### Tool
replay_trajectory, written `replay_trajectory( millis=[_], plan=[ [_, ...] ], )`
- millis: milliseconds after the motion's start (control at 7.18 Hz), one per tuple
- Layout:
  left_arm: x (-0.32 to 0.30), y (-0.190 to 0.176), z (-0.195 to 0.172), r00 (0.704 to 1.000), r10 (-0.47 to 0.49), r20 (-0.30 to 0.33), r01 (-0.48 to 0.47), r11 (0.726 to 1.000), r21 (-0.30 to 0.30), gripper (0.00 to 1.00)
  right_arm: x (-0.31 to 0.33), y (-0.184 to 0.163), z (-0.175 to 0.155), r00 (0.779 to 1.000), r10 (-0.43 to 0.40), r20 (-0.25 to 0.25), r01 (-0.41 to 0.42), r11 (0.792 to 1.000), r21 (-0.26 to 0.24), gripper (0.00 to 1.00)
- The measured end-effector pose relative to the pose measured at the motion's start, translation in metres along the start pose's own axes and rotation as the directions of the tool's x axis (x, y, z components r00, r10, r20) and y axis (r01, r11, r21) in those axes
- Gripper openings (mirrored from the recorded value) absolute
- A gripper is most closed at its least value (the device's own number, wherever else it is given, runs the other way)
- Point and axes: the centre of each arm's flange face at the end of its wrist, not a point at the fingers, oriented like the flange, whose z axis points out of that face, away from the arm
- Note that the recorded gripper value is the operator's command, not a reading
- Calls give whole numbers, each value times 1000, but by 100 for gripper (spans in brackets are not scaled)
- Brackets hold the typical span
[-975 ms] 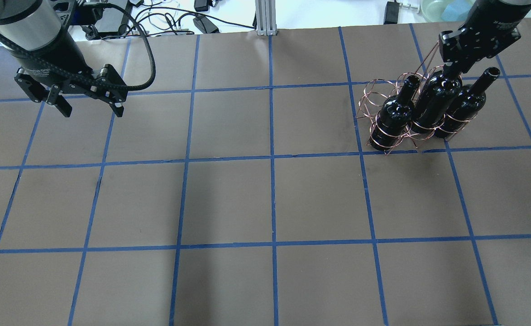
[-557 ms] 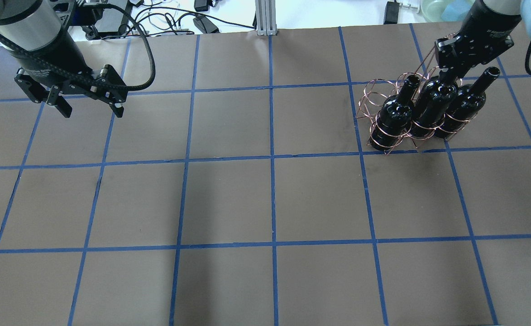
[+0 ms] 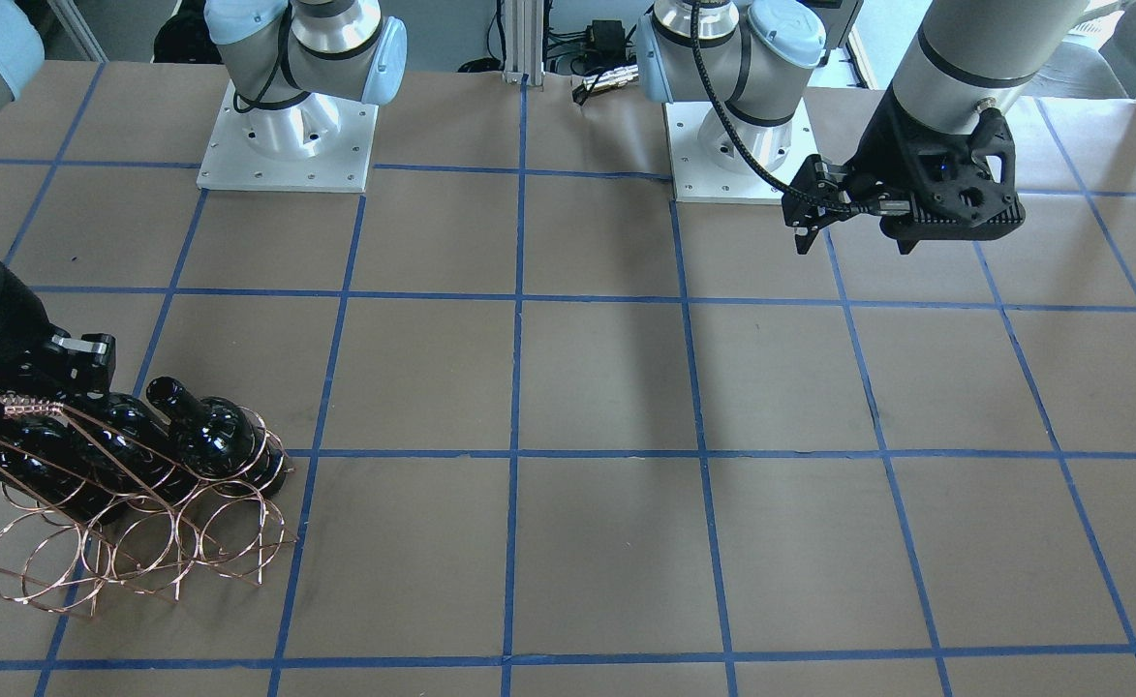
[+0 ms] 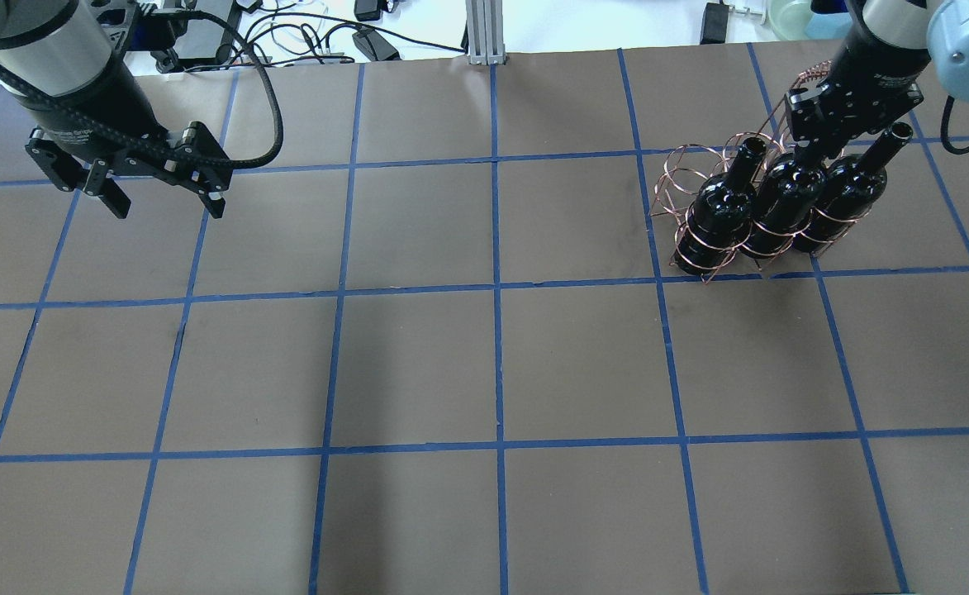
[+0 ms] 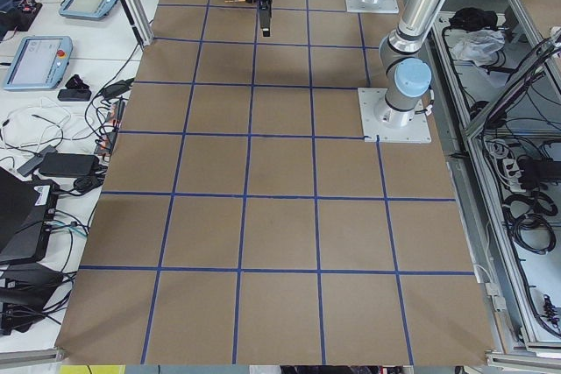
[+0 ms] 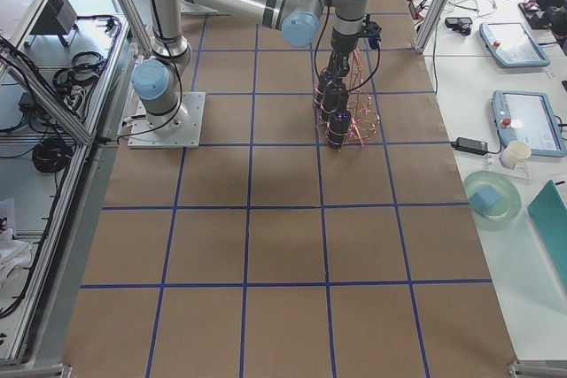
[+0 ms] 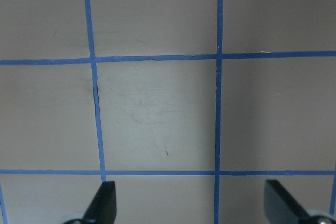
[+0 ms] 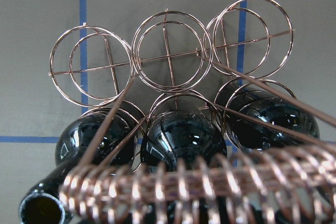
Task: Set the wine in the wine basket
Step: 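Open the right gripper to release the bottle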
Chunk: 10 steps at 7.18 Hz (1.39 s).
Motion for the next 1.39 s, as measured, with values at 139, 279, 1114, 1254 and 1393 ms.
replay_trajectory(
  millis=[139, 279, 1114, 1254, 1393],
  plan=[
    [0, 1, 1, 1000, 0, 1, 0, 1000, -2, 100, 0, 1, 3, 1000, 0, 2, 0, 1000, -4, 99],
    [0, 2, 2, 1000, -1, -1, 1, 1000, -4, 100, 0, 1, 2, 1000, 0, 1, 0, 1000, -4, 99],
    [0, 4, 3, 1000, 2, 2, -2, 1000, -6, 100, -71, 40, -116, 1000, 10, -3, -10, 998, 54, 99],
    [0, 4, 3, 1000, 1, 2, -1, 1000, -6, 100, -110, 53, -128, 1000, 11, -2, -11, 998, 58, 99],
    [0, 4, 3, 1000, 1, -2, -1, 1000, -6, 100, -138, 63, -130, 1000, 30, -7, -29, 998, 52, 99]
  ],
)
